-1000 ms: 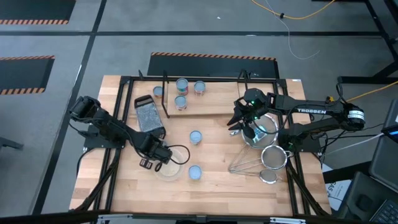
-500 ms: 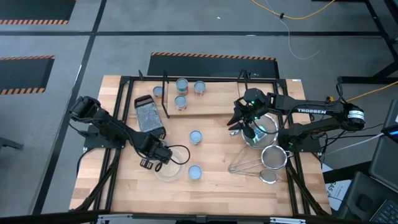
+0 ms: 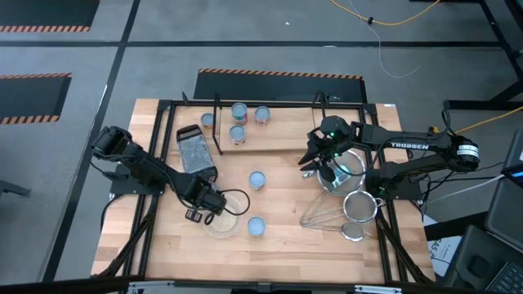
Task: Pick and place cans onto a shelf
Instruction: Put the blue tuna fish can on the shelf
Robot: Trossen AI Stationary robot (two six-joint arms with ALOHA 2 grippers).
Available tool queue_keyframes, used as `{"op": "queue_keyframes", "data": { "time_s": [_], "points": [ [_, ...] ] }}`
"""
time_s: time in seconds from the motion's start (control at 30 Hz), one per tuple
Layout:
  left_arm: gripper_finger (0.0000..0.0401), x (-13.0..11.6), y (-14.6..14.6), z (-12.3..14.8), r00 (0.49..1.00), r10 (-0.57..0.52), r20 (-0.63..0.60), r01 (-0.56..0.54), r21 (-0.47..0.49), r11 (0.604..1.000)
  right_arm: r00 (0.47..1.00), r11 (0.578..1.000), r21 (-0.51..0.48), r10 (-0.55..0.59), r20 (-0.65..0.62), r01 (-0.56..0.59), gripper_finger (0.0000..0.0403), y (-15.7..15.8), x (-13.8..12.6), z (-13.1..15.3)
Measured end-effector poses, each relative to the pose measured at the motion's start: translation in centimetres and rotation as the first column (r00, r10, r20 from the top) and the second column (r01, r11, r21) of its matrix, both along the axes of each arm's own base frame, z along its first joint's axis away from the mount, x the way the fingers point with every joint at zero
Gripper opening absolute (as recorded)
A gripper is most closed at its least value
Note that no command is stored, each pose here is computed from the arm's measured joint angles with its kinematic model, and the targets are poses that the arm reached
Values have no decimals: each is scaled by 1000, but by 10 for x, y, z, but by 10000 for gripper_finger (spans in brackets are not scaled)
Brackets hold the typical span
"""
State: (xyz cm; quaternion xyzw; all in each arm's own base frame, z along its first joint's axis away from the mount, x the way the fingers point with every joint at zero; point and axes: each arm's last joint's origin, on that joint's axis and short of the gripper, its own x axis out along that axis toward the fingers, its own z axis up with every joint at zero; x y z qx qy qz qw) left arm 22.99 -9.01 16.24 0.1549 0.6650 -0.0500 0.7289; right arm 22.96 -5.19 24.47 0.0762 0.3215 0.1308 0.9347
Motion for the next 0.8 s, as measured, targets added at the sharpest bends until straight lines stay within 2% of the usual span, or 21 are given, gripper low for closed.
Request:
{"op": "queue_keyframes", "data": {
  "time_s": [0.47,0.8],
  "points": [
    [3,-5,1,15,982,182,60,-177,-79,981,1000,1000,0,0,1,0,118,0,0,0],
    [5,2,1,52,955,254,153,-228,-169,959,1000,1000,-1,1,2,-1,118,0,0,0]
  ]
}}
